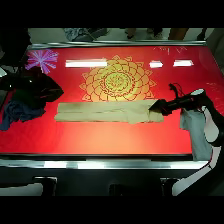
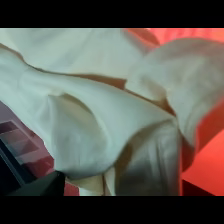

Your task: Fold the shirts.

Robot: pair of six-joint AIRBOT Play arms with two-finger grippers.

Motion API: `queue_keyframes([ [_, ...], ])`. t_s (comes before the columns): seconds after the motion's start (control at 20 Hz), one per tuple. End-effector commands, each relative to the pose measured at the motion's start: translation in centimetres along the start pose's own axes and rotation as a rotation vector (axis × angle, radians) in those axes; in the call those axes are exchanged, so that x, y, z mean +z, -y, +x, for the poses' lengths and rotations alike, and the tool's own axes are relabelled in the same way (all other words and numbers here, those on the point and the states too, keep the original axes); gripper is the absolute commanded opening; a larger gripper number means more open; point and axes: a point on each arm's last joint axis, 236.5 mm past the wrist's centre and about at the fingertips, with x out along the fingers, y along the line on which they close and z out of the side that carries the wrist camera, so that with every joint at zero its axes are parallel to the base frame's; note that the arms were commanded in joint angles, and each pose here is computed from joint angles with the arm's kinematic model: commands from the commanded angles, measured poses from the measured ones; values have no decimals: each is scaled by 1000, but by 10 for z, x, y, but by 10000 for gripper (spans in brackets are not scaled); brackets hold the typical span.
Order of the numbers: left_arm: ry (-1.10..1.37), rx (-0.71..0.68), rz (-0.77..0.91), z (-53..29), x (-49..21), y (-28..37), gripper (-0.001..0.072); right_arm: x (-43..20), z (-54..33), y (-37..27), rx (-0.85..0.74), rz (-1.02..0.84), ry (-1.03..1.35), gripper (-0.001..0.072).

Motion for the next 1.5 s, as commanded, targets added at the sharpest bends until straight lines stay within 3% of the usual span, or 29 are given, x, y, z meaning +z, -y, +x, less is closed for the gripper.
queue_keyframes([
  [0.0, 7, -26, 92, -6, -9, 39, 613, 5, 25, -4, 3, 38, -9, 597],
  [0.05, -6, -34, 110, -1, -14, 47, 613, 6, 27, -8, 15, 35, -7, 423],
  [0.1, -23, -41, 127, 6, -19, 55, 613, 8, 27, -15, 30, 33, 0, 191],
  [0.15, -42, -49, 143, 14, -25, 64, 612, 11, 24, -26, 57, 22, 12, 75],
  [0.2, -67, -58, 161, 27, -34, 73, 609, 14, 17, -37, 72, -10, 29, 45],
  [0.3, -129, -74, 197, 60, -58, 92, 583, 16, -5, -66, 67, -92, 60, 43],
  [0.4, -194, -89, 236, 101, -92, 113, 63, 11, -29, -96, 58, -167, 74, 42],
  [0.45, -209, -104, 255, 123, -109, 126, 38, 5, -42, -113, 50, -208, 77, 42],
  [0.55, -216, -142, 275, 163, -133, 154, 37, -10, -66, -140, 8, -267, 77, 42],
  [0.75, -290, -304, 147, 220, -173, 215, 37, -41, -107, -192, -61, -358, 113, 42],
  [1.1, -415, -456, 41, 280, -237, 290, 37, -95, -150, -257, -133, -453, 179, 43],
  [1.3, -436, -425, 151, 280, -240, 274, 33, -83, -152, -252, -160, -455, 222, 42],
  [1.45, -388, -146, 382, 244, -181, 183, 33, -80, -126, -254, -128, -509, 146, 41],
])
